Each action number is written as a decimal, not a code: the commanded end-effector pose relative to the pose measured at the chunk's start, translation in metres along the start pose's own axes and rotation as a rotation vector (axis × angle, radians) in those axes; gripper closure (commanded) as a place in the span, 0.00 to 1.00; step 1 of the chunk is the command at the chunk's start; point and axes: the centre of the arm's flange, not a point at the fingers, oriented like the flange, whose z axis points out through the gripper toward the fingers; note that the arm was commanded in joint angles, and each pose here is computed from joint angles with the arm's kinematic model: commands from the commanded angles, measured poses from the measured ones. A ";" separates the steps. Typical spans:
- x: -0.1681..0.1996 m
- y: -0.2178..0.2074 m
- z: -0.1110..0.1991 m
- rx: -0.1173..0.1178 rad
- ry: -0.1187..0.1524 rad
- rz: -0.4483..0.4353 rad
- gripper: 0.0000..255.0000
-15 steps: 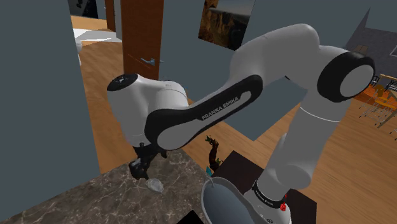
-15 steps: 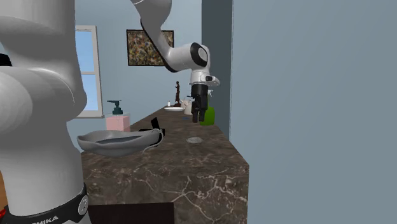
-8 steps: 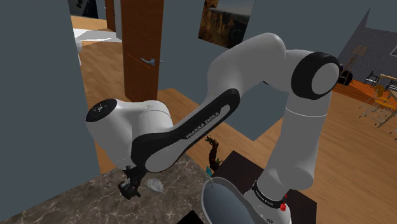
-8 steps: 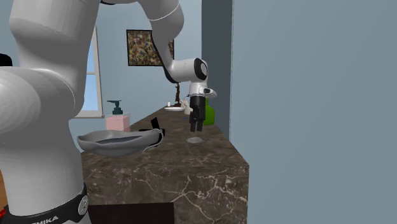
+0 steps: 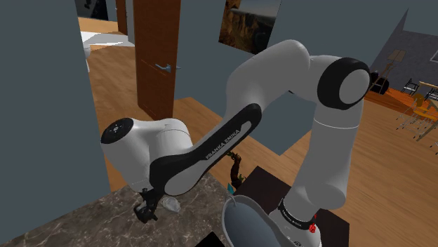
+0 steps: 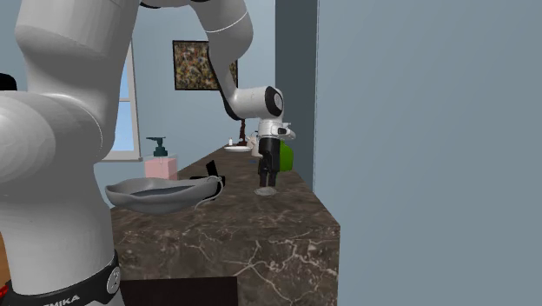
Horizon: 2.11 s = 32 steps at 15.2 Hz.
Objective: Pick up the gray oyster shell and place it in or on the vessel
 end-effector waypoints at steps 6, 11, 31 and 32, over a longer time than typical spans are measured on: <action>0.000 0.000 0.000 0.000 0.000 0.000 1.00; 0.000 0.000 0.000 0.000 0.000 0.000 1.00; -0.041 0.087 -0.007 -0.072 0.133 -0.022 0.00; -0.045 0.098 -0.003 -0.082 0.152 -0.025 0.00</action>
